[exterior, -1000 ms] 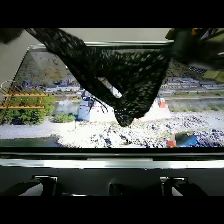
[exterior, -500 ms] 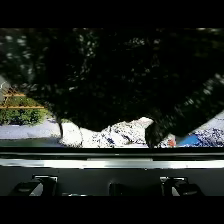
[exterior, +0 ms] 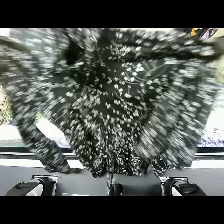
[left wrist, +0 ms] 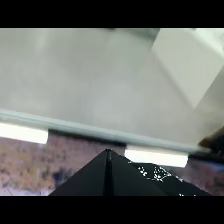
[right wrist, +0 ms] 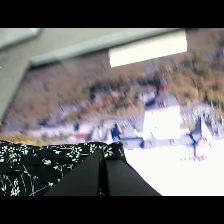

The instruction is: Fold the clothes and pants, and hang the long-sleeved shirts on hangers.

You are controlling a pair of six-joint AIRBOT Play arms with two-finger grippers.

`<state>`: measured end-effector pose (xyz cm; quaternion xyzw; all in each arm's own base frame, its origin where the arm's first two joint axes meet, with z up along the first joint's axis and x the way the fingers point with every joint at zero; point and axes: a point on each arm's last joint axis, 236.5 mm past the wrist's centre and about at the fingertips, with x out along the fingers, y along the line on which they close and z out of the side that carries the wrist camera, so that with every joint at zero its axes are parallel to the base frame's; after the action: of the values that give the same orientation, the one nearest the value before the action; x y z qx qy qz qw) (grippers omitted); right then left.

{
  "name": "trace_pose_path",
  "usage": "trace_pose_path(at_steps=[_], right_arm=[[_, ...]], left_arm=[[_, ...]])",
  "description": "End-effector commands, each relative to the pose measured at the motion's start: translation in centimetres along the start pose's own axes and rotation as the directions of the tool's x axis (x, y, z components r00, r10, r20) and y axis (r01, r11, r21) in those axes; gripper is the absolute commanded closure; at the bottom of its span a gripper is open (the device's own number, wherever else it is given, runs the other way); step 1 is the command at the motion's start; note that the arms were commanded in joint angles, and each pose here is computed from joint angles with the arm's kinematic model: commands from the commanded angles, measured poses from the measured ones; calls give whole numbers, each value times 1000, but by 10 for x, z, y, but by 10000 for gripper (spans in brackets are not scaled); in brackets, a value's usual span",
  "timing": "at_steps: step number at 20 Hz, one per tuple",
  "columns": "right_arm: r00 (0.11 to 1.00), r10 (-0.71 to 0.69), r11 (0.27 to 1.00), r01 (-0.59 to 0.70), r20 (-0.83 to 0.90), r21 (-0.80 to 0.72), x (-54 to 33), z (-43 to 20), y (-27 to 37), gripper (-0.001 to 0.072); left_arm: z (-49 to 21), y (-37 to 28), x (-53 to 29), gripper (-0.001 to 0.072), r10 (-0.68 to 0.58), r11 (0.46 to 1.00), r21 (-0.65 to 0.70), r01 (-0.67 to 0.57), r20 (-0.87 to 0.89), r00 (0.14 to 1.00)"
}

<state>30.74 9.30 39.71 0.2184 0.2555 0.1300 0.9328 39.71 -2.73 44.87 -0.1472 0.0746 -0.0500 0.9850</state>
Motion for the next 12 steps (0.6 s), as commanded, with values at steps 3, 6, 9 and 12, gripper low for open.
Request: trace_pose_path(at_steps=[3, 6, 9, 12], right_arm=[[917, -195, 980, 174, -348, -92, 196, -57, -105, 671], [874, -270, 963, 242, -404, -119, 285, -90, -163, 671], [823, -280, 959, 267, -494, -97, 343, -140, -199, 671], [751, -288, 952, 292, -595, -92, 358, -183, -219, 671]], left_arm=[[-163, 29, 207, 683, 6, 1000, 16, -2, -274, 962], [-283, 36, 268, 683, 17, 1000, 12, -12, -450, 893], [-377, 33, 278, 683, 15, 999, -20, -35, -622, 783], [-439, 26, 261, 568, -15, 991, -96, -90, -765, 644]])
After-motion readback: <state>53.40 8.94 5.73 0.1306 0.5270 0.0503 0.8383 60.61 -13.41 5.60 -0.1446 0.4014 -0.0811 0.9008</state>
